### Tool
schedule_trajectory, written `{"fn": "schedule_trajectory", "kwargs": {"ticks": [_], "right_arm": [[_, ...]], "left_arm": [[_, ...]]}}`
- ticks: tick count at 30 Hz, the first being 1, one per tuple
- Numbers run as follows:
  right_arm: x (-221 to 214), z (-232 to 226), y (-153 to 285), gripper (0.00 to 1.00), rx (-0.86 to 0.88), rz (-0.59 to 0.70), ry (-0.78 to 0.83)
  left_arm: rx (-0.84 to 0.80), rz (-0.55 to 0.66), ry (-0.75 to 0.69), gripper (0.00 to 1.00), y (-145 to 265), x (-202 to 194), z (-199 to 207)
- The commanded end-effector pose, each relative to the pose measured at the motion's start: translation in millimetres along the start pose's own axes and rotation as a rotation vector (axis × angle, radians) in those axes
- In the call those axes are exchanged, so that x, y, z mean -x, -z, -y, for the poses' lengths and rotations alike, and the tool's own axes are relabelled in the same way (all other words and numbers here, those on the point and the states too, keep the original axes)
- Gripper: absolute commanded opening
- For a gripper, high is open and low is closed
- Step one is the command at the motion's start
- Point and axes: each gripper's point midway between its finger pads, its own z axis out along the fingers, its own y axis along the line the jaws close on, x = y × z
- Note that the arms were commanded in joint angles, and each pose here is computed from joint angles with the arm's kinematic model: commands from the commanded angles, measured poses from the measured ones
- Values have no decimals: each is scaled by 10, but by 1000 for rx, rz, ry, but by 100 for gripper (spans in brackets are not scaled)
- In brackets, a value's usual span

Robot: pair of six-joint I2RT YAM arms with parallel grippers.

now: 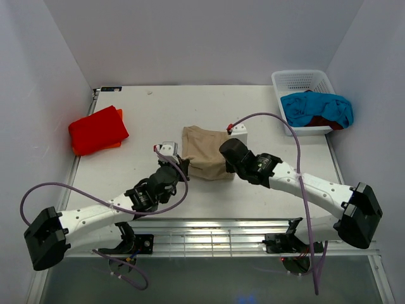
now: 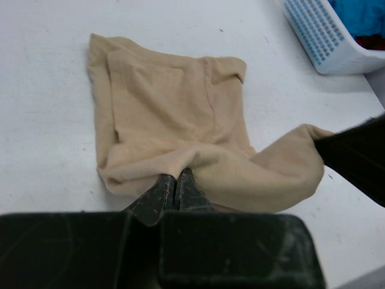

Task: Fold and stack the t-shirts
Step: Fold the tshirt

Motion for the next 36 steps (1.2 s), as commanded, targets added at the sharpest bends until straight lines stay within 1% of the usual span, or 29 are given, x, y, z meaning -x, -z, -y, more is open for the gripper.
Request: {"fn": "schedule_trajectory", "kwargs": {"ticks": [1,2,4,5,7,8,10,11,13,14,15,16,17,20,25,27,29,30,31,32,34,35,36], "right_arm": [[325,97,-183,8,-25,72,-2],[367,98,-230,8,-16,78,2],[407,178,-354,8,-35,73,1],[441,161,-398,8,-21,79,-4],[462,228,-515,8,-39,71,9],[531,245,-556,8,-37,81,1],[563,258,-657,8,-42,78,19],[635,247,-678,8,-35,86,18],[665,289,-791,8,-49,78,33],[755,292,-815,8,-47,89,26],[753,288,-882,8,-51,81,34],[794,298,-903,8,-53,85,43],[823,314,-934,8,-58,86,44],[948,352,-1001,8,-73,97,49],[1160,440,-1160,8,-87,113,41],[1171,494,-1301,8,-89,103,49],[1267,520,-1399,8,-82,116,45],[1225,536,-1512,8,-87,103,57],[1237,552,-1566,8,-90,105,61],[1307,582,-1609,8,-92,118,56],[1280,601,-1797,8,-89,114,62],[1345,621,-1854,8,-81,127,56],[1312,630,-1977,8,-81,120,57]], "left_arm": [[-45,53,-11,0,-272,162,-86],[-29,77,-18,0,-354,234,-171],[-50,50,-39,0,-479,175,-165],[-49,68,-36,0,-541,232,-204],[-61,48,-58,0,-653,181,-216],[-54,65,-51,0,-714,233,-273],[-76,60,-59,0,-796,241,-267],[-63,50,-63,0,-875,202,-334],[-73,47,-70,0,-971,223,-358],[-71,32,-77,0,-1041,162,-383],[-73,29,-78,0,-1077,155,-390],[-83,42,-83,0,-1135,222,-378],[-76,27,-87,0,-1194,165,-411],[-85,48,-86,0,-1318,278,-411],[-78,41,-102,0,-1619,305,-493],[-72,47,-101,0,-1740,364,-544],[-55,38,-98,0,-1850,317,-648],[-59,46,-94,0,-1910,361,-645],[-44,48,-90,0,-1959,376,-725],[-34,30,-86,0,-2021,295,-783],[-30,42,-72,0,-2126,356,-837],[-25,31,-69,0,-2189,285,-883],[-26,29,-65,0,-2229,274,-902]]}}
